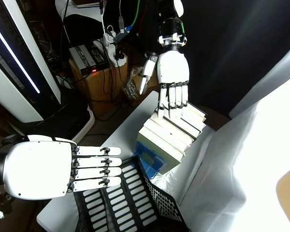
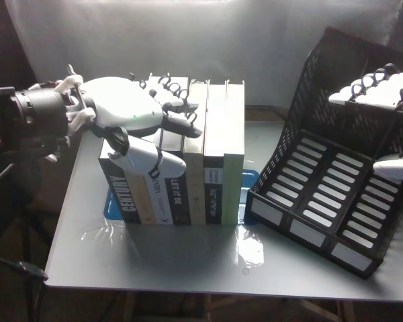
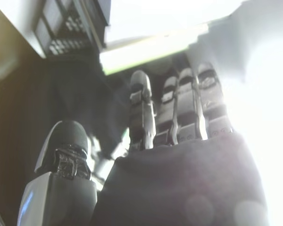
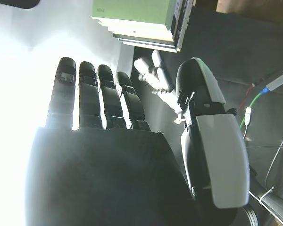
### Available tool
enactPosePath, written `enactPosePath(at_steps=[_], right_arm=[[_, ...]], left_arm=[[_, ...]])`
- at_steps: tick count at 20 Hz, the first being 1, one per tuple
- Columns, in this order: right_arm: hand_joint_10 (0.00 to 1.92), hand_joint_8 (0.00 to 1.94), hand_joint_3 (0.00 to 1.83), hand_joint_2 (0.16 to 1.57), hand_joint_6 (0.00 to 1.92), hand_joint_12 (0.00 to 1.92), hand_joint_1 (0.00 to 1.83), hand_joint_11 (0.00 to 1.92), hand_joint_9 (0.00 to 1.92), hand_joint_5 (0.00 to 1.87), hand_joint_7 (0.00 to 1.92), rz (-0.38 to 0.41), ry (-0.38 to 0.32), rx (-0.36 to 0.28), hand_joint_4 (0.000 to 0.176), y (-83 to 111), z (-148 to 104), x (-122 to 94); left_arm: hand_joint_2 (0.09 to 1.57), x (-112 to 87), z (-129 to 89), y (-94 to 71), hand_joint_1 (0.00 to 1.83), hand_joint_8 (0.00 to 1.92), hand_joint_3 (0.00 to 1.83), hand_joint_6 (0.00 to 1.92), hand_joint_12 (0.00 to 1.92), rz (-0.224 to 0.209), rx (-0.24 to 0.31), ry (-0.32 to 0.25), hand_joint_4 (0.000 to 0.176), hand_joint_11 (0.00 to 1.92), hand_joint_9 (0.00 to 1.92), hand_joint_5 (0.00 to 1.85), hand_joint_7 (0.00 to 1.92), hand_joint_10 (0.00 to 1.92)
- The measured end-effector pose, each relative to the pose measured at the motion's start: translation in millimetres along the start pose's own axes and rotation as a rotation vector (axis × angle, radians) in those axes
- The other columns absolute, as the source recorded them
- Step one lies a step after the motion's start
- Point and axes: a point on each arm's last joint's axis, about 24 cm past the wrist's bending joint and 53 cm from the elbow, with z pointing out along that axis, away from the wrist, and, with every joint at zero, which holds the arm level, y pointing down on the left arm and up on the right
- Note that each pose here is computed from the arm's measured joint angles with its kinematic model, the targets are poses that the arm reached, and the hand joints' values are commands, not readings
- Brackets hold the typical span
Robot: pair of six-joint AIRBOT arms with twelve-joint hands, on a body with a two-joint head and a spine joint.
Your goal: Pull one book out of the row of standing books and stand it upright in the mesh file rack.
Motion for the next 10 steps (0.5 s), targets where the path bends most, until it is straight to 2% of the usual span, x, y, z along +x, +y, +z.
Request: enactPosePath(at_steps=[1,2,3,4,7,9,10], right_arm=[[0.0,0.0,0.0,1.32,0.0,0.0,0.55,0.0,0.0,0.0,0.0,0.001,0.001,0.001,0.0,-0.1,0,0],[0.0,0.0,0.0,1.32,0.0,0.0,0.55,0.0,0.0,0.0,0.0,0.001,0.001,0.0,0.0,0.1,0,1],[0.0,0.0,0.0,1.32,0.0,0.0,0.55,0.0,0.0,0.0,0.0,0.001,0.001,0.0,0.0,0.0,0,0],[0.0,0.0,0.0,1.32,0.0,0.0,0.55,0.0,0.0,0.0,0.0,0.006,0.001,0.004,0.0,-1.5,0,1],[0.0,0.0,0.0,1.33,0.0,0.0,0.54,0.0,0.0,0.0,0.0,0.01,0.007,0.008,0.0,-3.2,-1,4],[0.0,0.0,0.0,1.33,0.0,0.0,0.51,0.0,0.0,0.0,0.0,0.013,0.004,0.006,0.0,-2.6,-1,3],[0.0,0.0,0.0,1.33,0.0,0.0,0.54,0.0,0.0,0.0,0.0,0.015,0.004,0.007,0.0,-2.8,-1,3]], left_arm=[[1.31,2.4,2,1.3,0.04,0.0,0.0,0.01,0.0,0.019,-0.003,0.009,0.082,0.0,0.0,0.33,0.0,0.0],[1.29,5.7,4,2.9,0.09,0.0,0.0,0.01,0.0,0.042,-0.009,0.022,0.088,0.0,0.0,0.32,0.0,0.0],[1.28,9.9,5,4.2,0.08,0.0,0.0,0.0,0.0,0.068,-0.016,0.036,0.091,0.0,0.0,0.32,0.0,0.0],[1.28,14.5,6,4.4,0.02,0.0,0.0,0.03,0.0,0.09,-0.016,0.051,0.083,0.0,0.0,0.38,0.0,0.0],[1.27,18.5,5,1.3,0.0,0.0,0.0,0.1,0.0,0.107,-0.011,0.066,0.095,0.0,0.0,0.57,0.0,0.0],[1.26,25.7,3,-5.6,0.0,0.0,0.0,0.08,0.0,0.138,0.005,0.09,0.049,0.0,0.0,0.53,0.0,0.0],[1.26,29.6,2,-9.0,0.0,0.0,0.0,0.05,0.0,0.154,0.013,0.102,0.06,0.0,0.0,0.55,0.0,0.0]])
